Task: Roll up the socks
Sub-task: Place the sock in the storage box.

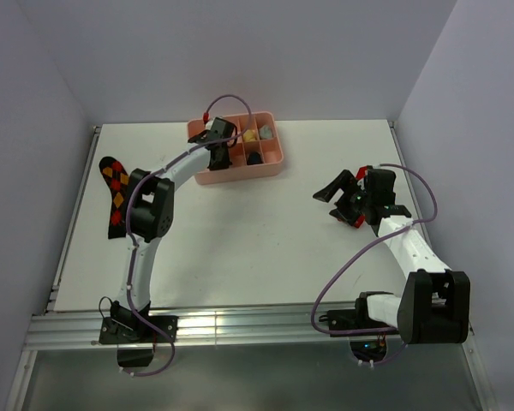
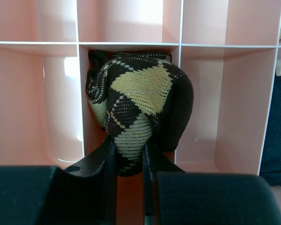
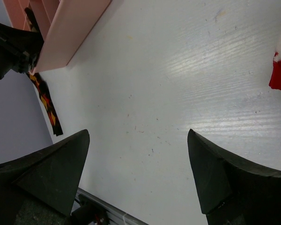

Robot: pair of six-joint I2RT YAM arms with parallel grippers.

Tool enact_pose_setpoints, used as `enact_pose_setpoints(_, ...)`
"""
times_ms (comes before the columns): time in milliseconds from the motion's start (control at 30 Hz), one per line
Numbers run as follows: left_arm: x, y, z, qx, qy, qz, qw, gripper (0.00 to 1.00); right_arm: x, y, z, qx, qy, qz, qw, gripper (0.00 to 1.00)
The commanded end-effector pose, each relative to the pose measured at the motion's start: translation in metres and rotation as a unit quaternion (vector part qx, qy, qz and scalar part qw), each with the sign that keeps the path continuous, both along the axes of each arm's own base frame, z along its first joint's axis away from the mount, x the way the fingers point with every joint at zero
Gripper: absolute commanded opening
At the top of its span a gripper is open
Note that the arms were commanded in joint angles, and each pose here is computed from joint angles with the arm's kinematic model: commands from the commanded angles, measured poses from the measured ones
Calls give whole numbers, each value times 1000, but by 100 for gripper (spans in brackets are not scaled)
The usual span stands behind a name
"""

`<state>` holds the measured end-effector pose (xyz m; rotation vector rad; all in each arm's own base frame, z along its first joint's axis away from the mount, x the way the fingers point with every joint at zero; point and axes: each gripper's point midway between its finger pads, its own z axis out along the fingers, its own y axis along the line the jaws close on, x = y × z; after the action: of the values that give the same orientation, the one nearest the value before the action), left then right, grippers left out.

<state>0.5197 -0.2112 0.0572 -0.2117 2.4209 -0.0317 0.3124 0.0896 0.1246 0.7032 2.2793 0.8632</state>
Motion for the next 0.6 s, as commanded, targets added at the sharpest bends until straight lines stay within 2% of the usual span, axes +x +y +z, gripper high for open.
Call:
enact_pose_setpoints(0,-30,20,-29,24,80,7,996,14,6,-2,19,2,-26,0,1000,92)
enact_pose_setpoints(100,-27,22,-29,27,81,9,996,29,8,-1,20,4,-28,3,1000,92)
enact_pose_setpoints(167,-21,20,-10,17,54,11,998,46,8,0,22,4,-30,4,1000,92)
enact_pose_setpoints(200,-16,19,9,7,26,13,1000,58,9,0,22,4,-31,4,1000,92)
enact_pose_setpoints(267,-12,21,28,4,-2,17,1000,67,9,0,23,4,-33,5,999,92)
enact_pose_setpoints(367,-6,25,64,1,-45,24,999,75,9,0,23,5,-34,5,999,92)
enact_pose_setpoints(467,-3,26,84,-2,-65,24,998,76,9,0,24,7,-35,5,999,92)
enact_pose_setpoints(567,-2,26,96,-8,-77,25,997,73,9,1,26,6,-39,9,999,92)
